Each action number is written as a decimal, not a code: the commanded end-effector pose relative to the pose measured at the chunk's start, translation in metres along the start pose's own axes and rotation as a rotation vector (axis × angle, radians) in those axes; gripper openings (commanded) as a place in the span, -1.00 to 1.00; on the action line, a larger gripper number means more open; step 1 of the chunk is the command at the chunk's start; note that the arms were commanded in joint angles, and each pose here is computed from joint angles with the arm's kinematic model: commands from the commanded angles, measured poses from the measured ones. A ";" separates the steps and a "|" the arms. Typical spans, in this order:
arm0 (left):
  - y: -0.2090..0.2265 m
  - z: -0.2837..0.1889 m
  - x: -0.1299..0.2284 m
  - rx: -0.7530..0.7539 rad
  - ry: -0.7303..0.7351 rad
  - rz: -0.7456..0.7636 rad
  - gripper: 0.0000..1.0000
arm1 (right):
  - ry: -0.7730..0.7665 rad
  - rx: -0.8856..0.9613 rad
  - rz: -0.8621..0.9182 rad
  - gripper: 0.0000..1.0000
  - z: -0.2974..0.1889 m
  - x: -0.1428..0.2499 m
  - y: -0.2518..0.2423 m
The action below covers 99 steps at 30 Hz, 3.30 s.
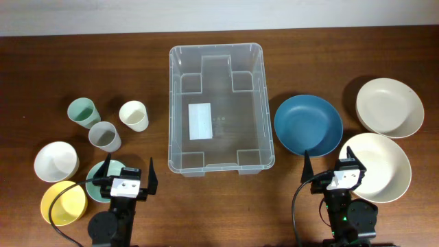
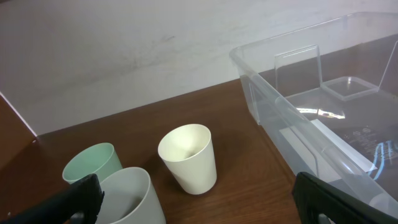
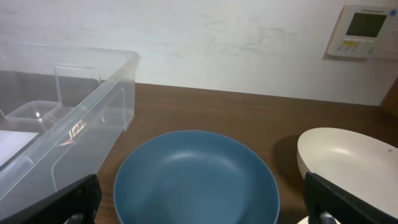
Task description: Pack container
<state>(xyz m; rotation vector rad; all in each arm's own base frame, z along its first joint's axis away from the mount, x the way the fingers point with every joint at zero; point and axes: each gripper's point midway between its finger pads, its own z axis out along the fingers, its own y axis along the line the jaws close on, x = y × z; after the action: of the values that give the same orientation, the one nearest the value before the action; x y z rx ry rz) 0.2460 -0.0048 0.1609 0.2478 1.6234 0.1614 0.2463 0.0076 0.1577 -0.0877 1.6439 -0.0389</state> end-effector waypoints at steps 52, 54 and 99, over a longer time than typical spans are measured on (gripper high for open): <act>-0.002 0.000 0.001 0.006 -0.003 0.012 0.99 | 0.006 0.007 0.004 0.98 0.000 0.003 -0.001; -0.002 0.000 0.001 0.006 -0.003 0.012 0.99 | 0.006 0.007 0.004 0.98 0.000 0.003 -0.001; 0.005 0.000 0.004 -0.036 0.013 0.019 0.99 | 0.006 0.005 0.008 0.98 0.000 0.003 -0.001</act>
<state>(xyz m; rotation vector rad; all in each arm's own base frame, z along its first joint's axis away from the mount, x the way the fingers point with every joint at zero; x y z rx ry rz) 0.2461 -0.0019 0.1607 0.2390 1.6261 0.1786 0.2463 0.0076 0.1577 -0.0877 1.6439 -0.0383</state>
